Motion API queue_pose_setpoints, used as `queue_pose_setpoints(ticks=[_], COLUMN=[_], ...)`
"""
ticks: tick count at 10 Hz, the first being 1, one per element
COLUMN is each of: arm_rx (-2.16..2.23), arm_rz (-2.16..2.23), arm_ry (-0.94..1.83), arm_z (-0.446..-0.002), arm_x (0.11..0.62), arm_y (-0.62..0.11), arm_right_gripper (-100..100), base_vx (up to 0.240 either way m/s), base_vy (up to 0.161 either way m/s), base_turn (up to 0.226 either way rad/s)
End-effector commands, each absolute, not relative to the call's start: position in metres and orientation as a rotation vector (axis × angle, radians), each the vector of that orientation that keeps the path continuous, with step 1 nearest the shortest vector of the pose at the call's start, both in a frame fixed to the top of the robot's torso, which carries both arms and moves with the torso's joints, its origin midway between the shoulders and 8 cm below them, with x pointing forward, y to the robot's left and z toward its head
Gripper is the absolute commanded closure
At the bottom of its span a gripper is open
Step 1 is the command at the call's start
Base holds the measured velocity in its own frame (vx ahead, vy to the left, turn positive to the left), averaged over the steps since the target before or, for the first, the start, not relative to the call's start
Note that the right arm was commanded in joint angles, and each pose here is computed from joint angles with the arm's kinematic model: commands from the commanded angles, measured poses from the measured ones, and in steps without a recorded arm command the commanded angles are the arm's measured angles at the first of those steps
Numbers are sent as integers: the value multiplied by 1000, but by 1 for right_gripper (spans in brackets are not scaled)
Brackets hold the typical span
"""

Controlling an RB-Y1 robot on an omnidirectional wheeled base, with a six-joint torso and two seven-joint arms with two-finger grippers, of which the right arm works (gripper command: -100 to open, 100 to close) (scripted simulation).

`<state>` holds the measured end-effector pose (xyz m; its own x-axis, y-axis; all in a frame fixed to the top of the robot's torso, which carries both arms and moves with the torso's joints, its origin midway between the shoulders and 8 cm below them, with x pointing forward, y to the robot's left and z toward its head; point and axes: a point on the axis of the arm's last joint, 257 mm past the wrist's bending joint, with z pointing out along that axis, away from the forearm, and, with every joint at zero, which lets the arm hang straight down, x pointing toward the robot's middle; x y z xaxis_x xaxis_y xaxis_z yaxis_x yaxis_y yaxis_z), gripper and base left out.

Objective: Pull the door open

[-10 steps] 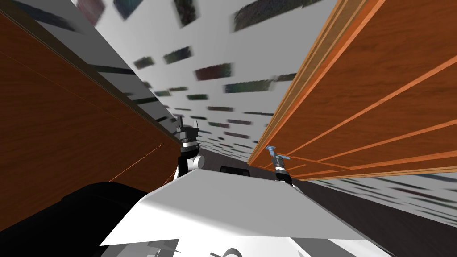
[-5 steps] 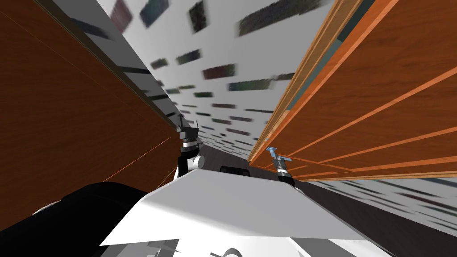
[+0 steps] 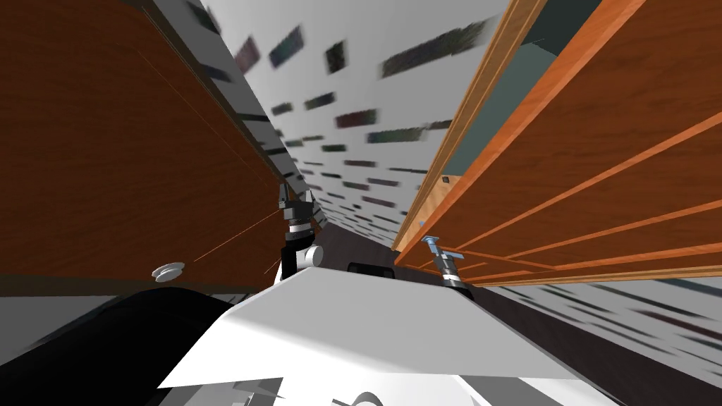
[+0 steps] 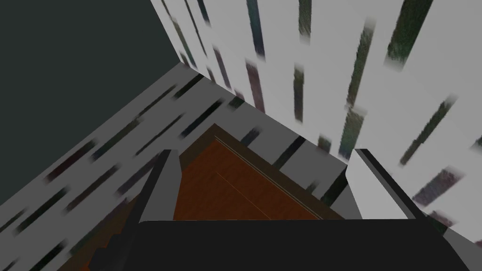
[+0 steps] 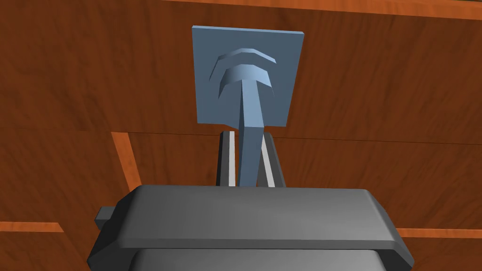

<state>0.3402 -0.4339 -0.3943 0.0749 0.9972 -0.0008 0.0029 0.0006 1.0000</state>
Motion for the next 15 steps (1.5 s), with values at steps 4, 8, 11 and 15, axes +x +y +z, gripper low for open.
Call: queue_pose_setpoints(ticks=[4, 8, 11, 15], arm_rx=[1236, 1218, 1214, 1208], arm_rz=[1168, 1194, 1204, 1217], arm_ry=[1173, 1195, 1203, 1218], arm_z=[-395, -394, -395, -395], arm_x=[321, 294, 288, 276], arm_y=[-436, -440, -438, -440], arm_right_gripper=[100, 100, 100, 100], base_vx=[-153, -204, -185, -196], base_vy=[-41, -61, -47, -63], base_turn=[121, 178, 94, 186])
